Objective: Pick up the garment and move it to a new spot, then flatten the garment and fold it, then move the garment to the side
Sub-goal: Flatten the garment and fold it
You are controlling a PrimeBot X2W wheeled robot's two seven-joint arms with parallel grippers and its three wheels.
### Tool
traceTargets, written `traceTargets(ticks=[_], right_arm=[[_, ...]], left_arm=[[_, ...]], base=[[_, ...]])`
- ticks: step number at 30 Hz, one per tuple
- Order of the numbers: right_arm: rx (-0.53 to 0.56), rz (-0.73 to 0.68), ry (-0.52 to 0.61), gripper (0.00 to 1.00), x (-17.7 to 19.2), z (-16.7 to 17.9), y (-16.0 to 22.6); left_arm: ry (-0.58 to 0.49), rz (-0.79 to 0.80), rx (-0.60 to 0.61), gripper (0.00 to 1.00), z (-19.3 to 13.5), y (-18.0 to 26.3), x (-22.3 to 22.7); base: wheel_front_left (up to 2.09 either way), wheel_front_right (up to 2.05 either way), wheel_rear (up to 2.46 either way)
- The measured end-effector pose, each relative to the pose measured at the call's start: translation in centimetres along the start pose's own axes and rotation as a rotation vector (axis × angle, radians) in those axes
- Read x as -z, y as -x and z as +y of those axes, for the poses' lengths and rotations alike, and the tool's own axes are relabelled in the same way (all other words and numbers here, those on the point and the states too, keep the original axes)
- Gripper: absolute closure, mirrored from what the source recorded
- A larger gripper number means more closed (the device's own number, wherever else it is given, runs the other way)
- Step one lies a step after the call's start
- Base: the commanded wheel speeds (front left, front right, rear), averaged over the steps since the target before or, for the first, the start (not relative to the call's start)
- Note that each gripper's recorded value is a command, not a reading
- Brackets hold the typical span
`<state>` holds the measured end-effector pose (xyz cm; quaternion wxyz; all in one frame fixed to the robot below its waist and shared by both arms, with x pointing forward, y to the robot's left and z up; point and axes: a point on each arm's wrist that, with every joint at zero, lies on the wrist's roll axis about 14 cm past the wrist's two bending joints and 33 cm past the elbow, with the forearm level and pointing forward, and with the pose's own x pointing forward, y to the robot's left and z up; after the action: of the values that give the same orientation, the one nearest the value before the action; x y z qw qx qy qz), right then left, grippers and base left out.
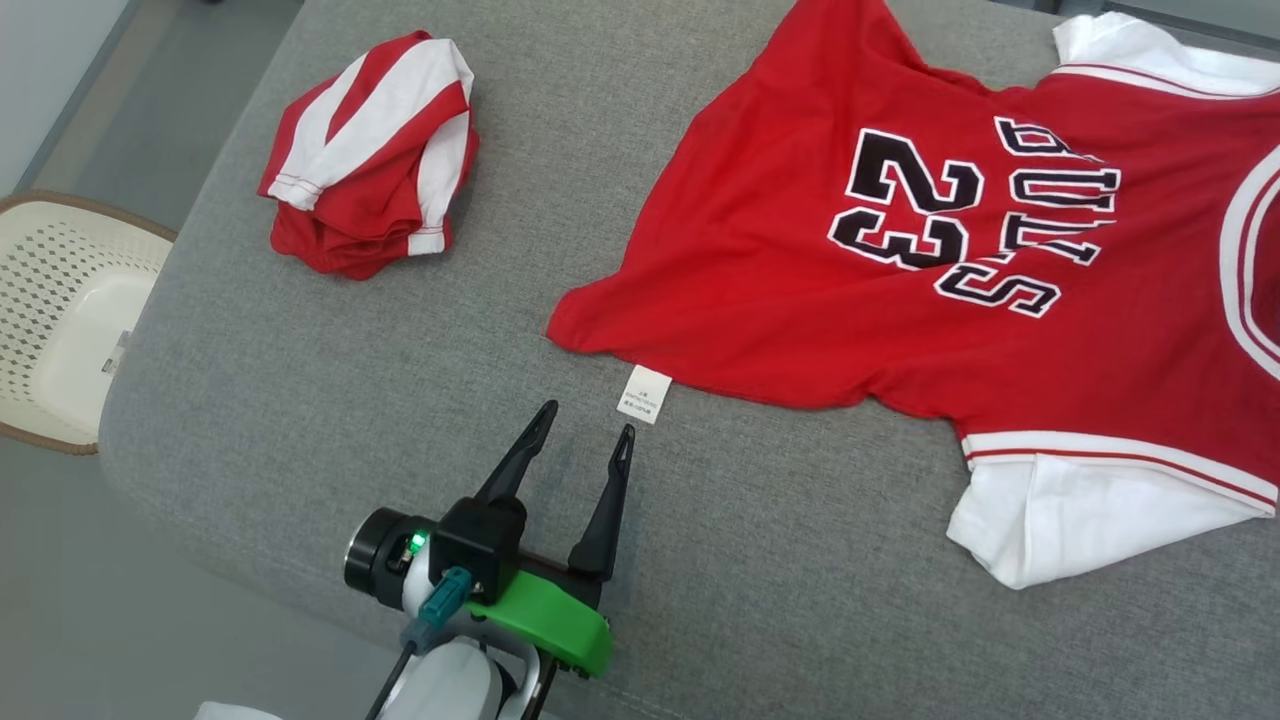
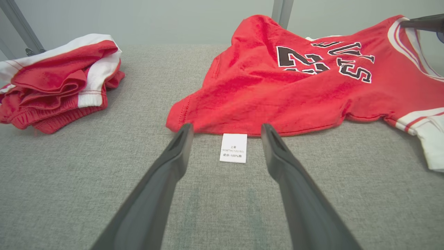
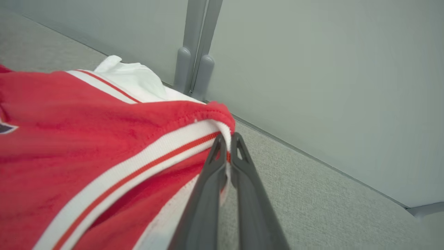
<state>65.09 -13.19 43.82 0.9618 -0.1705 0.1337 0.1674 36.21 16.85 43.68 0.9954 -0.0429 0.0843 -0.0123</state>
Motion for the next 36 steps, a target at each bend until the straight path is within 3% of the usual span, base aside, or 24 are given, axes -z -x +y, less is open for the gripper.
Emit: traceTargets(ticks=[1,2,3,6,11,14,26,31,36], right_arm=[[0.000,0.000,0.000,1.00,0.0,0.0,0.0],[0.017,0.000,-0.004,0.63,0.0,-0.7,0.2],[0.041,0.008,-0.014,0.00,0.2,-1.7,0.5],[0.109,0.027,-0.048,0.00,1.3,-4.2,1.9],[0.140,0.028,-0.165,0.00,2.7,-3.1,4.7],[0.149,-0.030,-0.216,0.00,1.7,-2.6,6.1],[0.101,-0.111,-0.383,0.00,4.0,5.3,15.4],[0.066,-0.103,-0.415,0.00,5.0,8.2,18.9],[0.012,-0.138,-0.420,0.00,3.8,10.6,20.5]], left_arm=[[0.000,0.000,0.000,0.00,0.0,0.0,0.0],[-0.004,0.002,0.002,0.00,0.0,0.0,0.1],[-0.009,0.005,0.003,0.00,0.0,-0.1,0.2],[-0.017,0.005,0.013,0.00,-0.1,-0.1,0.2],[-0.015,0.006,0.036,0.00,-0.7,0.1,0.4],[-0.008,0.001,0.059,0.00,-1.4,0.1,0.3],[0.020,0.017,0.128,0.00,-3.7,1.0,1.3],[0.022,0.002,0.160,0.00,-4.7,1.7,1.0],[0.018,-0.019,0.195,0.00,-5.7,2.4,0.5]], base=[[0.00,0.00,0.00],[0.00,0.00,0.00],[0.00,0.00,0.00],[0.00,0.00,0.00],[0.00,0.00,0.00],[0.00,0.00,0.00],[0.00,0.00,0.00],[0.00,0.00,0.00],[0.00,0.00,0.00]])
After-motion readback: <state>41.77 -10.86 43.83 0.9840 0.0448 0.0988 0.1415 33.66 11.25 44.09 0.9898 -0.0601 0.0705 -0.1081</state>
